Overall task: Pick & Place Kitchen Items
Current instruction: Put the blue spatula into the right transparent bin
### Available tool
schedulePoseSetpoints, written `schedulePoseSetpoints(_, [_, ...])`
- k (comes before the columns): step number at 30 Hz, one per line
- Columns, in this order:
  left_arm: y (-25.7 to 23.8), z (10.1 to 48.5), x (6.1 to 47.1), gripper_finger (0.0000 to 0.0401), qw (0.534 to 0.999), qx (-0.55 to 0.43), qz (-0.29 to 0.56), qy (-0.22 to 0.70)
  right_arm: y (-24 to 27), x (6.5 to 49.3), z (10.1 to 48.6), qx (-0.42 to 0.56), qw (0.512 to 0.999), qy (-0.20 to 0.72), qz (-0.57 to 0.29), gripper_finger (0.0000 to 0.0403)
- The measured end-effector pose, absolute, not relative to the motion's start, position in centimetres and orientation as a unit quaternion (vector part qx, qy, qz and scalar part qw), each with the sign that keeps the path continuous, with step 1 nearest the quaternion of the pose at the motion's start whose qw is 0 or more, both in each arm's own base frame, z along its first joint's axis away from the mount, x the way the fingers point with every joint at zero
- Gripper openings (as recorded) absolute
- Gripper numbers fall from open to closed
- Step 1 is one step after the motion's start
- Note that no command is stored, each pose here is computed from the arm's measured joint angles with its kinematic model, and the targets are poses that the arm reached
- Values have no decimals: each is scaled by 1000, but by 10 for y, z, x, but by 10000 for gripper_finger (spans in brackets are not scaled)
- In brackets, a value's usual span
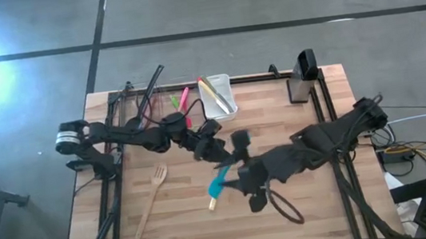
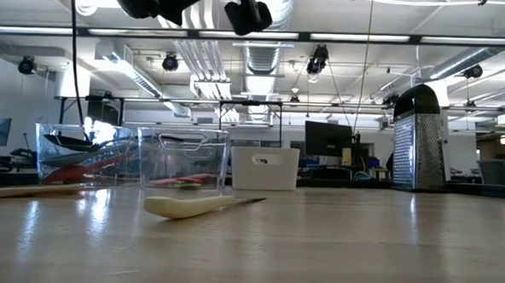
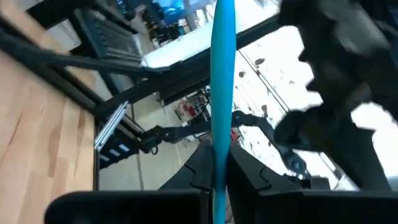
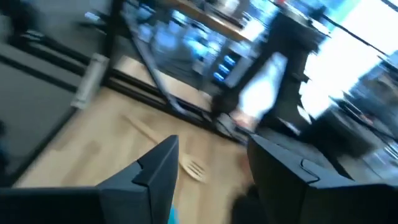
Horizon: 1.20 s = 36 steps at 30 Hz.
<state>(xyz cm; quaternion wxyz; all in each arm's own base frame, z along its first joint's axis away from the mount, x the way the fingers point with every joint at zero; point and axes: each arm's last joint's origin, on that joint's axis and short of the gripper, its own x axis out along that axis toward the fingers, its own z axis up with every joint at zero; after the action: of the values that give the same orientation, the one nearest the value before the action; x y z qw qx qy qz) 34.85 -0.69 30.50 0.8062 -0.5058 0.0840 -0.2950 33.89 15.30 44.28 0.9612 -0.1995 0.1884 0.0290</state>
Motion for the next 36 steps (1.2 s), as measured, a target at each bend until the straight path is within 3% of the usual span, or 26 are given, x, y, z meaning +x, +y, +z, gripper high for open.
schedulePoseSetpoints(5, [-8, 311, 346, 24, 826, -459, -320, 69, 158, 319, 454, -173, 960, 212, -60, 171])
schedulePoseSetpoints(10, [-9, 318, 340, 24, 838, -421, -342, 57, 154, 301, 461, -99, 960, 244, -92, 157])
schedulePoseSetpoints(19, [1, 334, 328, 24, 869, -358, -341, 24, 147, 285, 438, -22, 927, 341, -158, 131])
schedulePoseSetpoints(25, [18, 342, 312, 24, 899, -321, -294, 35, 150, 283, 418, -9, 907, 377, -186, 117])
schedulePoseSetpoints(36, [77, 339, 284, 24, 954, -274, -108, 59, 150, 282, 391, -11, 883, 414, -220, 100])
